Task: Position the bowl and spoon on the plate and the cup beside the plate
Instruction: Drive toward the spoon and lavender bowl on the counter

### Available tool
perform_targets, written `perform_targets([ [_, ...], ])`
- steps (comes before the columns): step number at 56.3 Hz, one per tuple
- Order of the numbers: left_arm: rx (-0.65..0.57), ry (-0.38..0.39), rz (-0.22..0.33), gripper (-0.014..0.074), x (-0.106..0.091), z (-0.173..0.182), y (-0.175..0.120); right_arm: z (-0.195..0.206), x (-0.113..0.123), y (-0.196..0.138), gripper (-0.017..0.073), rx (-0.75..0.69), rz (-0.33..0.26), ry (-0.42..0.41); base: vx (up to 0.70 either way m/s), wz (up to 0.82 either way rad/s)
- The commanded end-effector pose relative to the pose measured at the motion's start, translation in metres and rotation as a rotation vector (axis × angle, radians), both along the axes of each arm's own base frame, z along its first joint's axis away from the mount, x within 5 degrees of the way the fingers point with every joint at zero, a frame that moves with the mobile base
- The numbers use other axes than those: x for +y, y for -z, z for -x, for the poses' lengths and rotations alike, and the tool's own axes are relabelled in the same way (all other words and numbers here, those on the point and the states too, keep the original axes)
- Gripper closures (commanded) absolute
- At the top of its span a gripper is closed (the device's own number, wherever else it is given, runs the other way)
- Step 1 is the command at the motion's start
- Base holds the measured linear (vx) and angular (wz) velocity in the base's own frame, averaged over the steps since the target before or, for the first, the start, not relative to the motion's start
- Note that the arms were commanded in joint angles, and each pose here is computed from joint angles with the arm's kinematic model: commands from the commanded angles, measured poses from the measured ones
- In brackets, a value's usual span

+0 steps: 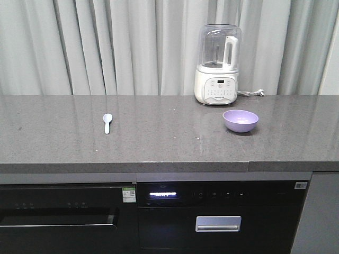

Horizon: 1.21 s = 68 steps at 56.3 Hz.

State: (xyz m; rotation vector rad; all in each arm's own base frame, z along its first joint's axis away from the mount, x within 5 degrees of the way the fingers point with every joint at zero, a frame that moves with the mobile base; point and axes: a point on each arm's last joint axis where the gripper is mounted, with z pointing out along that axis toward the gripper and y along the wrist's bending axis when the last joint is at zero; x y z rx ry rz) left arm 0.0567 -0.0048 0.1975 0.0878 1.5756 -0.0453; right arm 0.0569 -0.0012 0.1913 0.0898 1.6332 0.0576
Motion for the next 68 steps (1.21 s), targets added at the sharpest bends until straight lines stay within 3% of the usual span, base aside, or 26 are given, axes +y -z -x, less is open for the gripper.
perform_targets([
  [1, -0.116, 0.001, 0.012, 0.0596, 0.0001, 0.0023, -0.0167, 0.0002, -0.0001, -0.0072, 0.0568, -0.09, 0.013, 0.003, 0.01, -0.02],
  [30, -0.116, 0.001, 0.012, 0.0596, 0.0001, 0.0023, -0.0167, 0.0002, -0.0001, -0.0072, 0.0568, -0.09, 0.013, 0.003, 0.1, -0.04],
  [68, -0.116, 0.001, 0.012, 0.0596, 0.0001, 0.0023, -0.0167, 0.0002, 0.0, -0.0072, 0.0568, -0.09, 0.013, 0.002, 0.33, -0.11],
])
